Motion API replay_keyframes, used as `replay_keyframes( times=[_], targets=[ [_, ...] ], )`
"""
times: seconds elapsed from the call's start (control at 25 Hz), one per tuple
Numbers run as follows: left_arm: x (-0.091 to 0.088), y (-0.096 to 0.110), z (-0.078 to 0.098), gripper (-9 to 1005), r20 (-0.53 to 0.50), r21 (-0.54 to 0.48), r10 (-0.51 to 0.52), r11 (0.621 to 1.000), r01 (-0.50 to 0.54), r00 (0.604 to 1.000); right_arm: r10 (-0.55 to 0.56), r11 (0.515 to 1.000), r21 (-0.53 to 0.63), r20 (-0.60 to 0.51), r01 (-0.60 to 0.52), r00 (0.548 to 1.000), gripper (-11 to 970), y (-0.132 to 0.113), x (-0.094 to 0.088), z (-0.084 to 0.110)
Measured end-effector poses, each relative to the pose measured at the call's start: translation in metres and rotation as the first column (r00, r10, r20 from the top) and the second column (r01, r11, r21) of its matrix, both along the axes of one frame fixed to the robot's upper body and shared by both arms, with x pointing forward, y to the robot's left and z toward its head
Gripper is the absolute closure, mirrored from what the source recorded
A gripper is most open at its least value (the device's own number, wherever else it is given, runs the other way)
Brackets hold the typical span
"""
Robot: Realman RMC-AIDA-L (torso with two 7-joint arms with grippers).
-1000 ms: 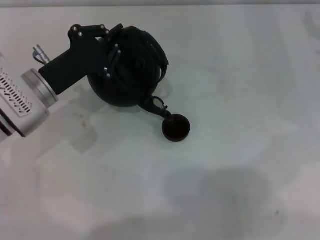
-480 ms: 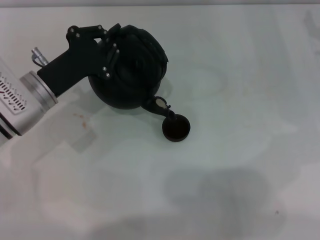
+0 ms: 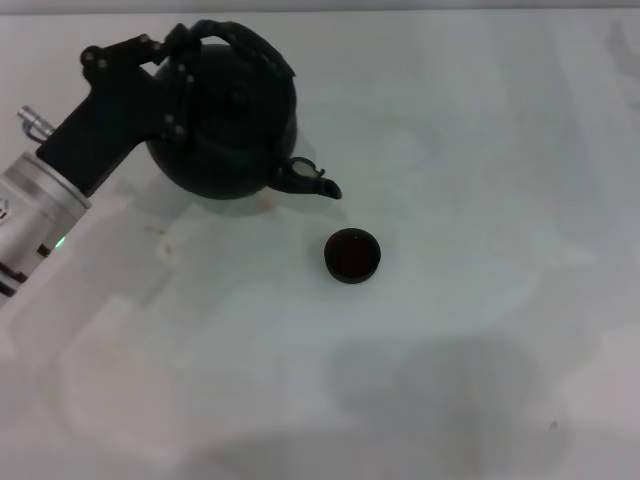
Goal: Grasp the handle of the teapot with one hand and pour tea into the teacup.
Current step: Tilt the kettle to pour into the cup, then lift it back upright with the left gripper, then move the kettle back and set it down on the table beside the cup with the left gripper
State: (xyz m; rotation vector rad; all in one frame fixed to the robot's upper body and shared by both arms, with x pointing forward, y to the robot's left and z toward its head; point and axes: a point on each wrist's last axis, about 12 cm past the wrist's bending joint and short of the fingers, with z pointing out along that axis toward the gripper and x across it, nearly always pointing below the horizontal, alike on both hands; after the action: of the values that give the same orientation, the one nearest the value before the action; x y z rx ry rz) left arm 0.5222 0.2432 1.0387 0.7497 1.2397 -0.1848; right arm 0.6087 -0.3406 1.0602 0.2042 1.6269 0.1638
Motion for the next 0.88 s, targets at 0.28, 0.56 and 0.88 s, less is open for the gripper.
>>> replay_keyframes(
  times=[0.28,0.56,0.88],
  targets=[
    [-0.020,0.001,-0.004,895,-0.008,-0.130,0.078,0.988,-0.078,0.997,-0.001,1.000,0.000,-0.002,0.001,1.000,101,0.000,0.000,0.000],
    [-0.044,0.004,-0.010,896,-0.069,-0.298,0.261,0.916,-0.270,0.963,-0.006,1.000,0.001,-0.010,0.006,1.000,101,-0.002,-0.002,-0.003],
    [-0.063,0.004,-0.021,883,-0.162,-0.350,0.301,0.873,-0.340,0.940,-0.009,1.000,0.001,-0.016,0.009,1.000,101,-0.003,-0.004,-0.004]
  ],
)
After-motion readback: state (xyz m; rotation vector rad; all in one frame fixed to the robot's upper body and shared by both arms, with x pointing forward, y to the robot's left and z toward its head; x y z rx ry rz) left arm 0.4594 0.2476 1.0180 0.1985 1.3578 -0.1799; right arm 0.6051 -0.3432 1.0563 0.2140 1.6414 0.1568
